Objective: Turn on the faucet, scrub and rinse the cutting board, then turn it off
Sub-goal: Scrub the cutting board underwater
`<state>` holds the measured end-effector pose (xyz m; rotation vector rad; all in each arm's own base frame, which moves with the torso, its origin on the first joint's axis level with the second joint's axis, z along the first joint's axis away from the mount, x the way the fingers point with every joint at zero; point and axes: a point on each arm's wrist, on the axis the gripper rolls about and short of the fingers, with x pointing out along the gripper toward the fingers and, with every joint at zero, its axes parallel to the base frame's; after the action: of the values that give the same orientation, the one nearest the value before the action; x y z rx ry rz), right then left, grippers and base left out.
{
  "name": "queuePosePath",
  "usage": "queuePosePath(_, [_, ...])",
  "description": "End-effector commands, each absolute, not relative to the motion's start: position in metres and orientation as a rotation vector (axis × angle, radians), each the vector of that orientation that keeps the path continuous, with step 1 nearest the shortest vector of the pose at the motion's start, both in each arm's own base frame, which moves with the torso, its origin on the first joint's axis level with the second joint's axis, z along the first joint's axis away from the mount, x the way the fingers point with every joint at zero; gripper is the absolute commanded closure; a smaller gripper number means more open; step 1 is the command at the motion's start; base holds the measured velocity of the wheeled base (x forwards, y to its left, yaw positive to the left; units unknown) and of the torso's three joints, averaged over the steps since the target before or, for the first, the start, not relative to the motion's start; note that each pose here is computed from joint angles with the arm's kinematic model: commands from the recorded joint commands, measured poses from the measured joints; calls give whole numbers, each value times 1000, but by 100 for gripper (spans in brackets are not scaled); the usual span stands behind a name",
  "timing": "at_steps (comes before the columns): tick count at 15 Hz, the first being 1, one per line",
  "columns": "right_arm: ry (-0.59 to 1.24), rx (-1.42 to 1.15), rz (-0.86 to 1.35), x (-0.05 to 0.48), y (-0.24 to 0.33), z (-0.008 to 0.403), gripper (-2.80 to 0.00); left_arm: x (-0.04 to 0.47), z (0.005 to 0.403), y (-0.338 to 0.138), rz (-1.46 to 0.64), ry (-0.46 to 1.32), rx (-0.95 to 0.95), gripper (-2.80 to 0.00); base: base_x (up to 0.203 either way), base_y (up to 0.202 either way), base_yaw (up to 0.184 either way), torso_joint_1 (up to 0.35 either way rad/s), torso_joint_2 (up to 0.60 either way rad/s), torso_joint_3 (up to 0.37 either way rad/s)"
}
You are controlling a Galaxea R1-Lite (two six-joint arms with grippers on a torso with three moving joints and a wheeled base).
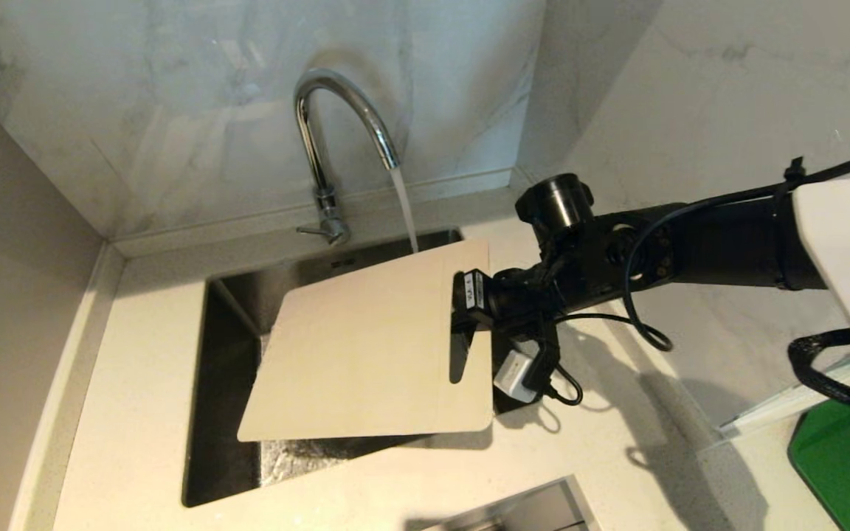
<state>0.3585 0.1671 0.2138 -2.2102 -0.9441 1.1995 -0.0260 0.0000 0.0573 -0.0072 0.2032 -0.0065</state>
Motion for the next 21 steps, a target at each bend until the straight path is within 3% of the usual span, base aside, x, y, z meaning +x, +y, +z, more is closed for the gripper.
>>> queuePosePath(1, [-979, -2232, 1144, 333, 156, 233, 0, -23, 75, 0, -8, 8, -8, 0, 0, 0, 0, 0, 0, 0])
queuePosePath(12, [-1046, -2173, 1069, 283, 134, 259, 0, -23, 75, 0, -8, 8, -8, 0, 0, 0, 0, 0, 0, 0])
queuePosePath(21, [-1032, -2145, 1056, 277, 132, 248, 0, -23, 75, 0, -8, 8, -7, 0, 0, 0, 0, 0, 0, 0])
